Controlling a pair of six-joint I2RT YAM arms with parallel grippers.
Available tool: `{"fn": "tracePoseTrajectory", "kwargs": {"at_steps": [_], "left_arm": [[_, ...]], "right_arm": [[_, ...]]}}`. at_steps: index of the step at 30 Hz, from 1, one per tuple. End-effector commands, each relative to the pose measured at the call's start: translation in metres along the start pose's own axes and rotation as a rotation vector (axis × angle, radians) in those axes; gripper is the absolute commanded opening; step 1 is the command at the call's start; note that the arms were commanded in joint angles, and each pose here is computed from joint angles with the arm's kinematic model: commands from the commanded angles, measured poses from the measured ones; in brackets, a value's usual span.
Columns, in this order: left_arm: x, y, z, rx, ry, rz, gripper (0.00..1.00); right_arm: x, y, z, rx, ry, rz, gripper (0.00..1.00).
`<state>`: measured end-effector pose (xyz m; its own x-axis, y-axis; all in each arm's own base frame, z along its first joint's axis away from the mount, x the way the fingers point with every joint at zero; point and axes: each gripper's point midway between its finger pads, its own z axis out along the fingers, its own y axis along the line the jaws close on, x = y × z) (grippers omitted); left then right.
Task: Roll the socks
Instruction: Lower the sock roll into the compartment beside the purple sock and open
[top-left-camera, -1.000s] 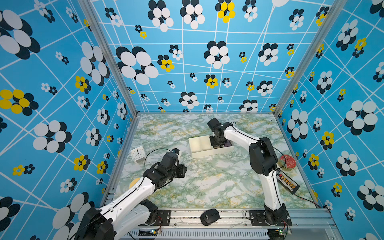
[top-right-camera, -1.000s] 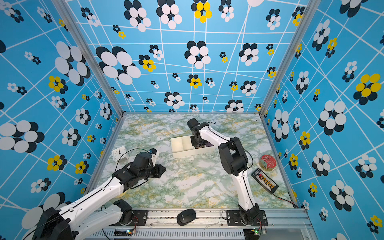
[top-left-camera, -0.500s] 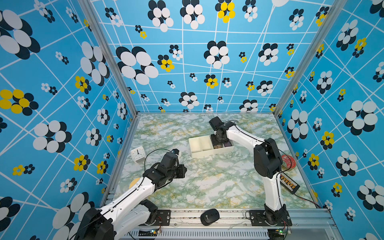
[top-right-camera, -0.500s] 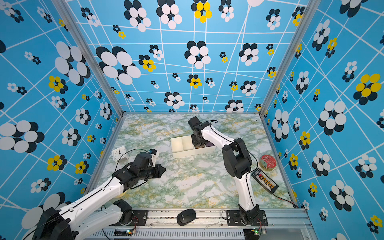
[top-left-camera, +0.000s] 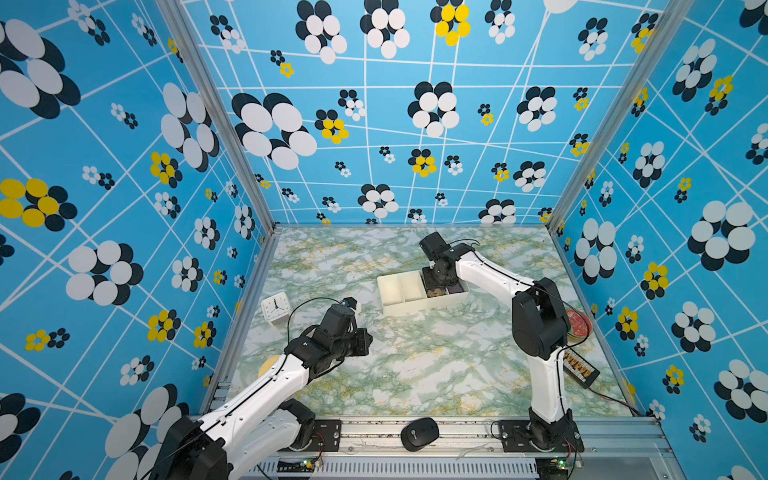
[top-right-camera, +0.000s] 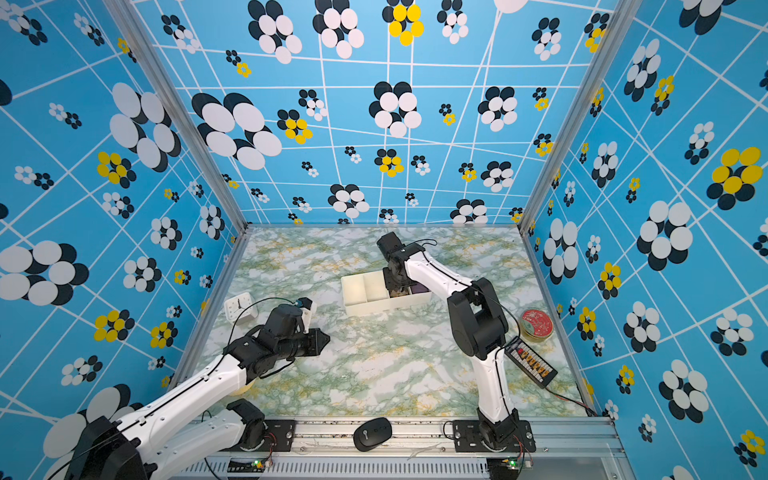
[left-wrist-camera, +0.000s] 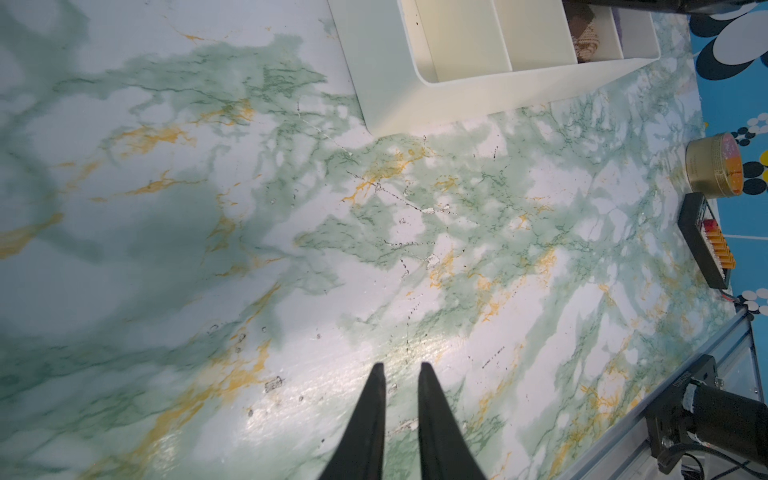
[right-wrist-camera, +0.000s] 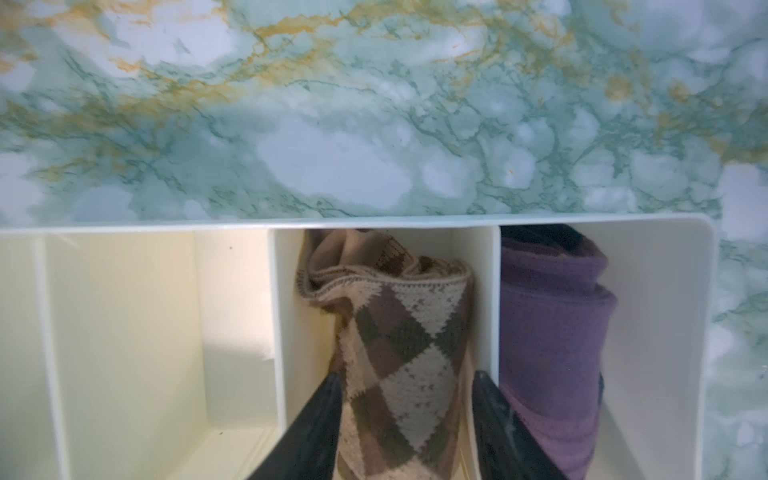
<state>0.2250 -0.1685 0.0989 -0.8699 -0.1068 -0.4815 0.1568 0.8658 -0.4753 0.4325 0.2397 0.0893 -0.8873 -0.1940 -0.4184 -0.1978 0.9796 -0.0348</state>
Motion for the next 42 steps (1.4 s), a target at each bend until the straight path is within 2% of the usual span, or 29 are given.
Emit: {"fn": "tracePoseTrajectory", "kwargs": {"at_steps": [1,26,34,42], "left_arm": [[-0.001,0.005,-0.002,-0.016,-0.003,0.013,0.18],[-0.002,0.006,-0.006,-0.018,-0.004,0.013,0.18],[-0.005,0.008,-0.008,-0.02,-0.006,0.009,0.18],[-0.009,0.008,-0.007,-0.021,0.001,0.009,0.18]], "right_arm": [[-0.012,0.001,-0.02,-0.013,-0.053,0.001,0.5],[-0.02,0.007,0.006,0.039,-0.021,-0.036,0.53],[-0.01,0.003,0.033,0.086,0.027,-0.053,0.53],[-0.012,0.0,0.042,0.124,0.024,-0.058,0.53]]}}
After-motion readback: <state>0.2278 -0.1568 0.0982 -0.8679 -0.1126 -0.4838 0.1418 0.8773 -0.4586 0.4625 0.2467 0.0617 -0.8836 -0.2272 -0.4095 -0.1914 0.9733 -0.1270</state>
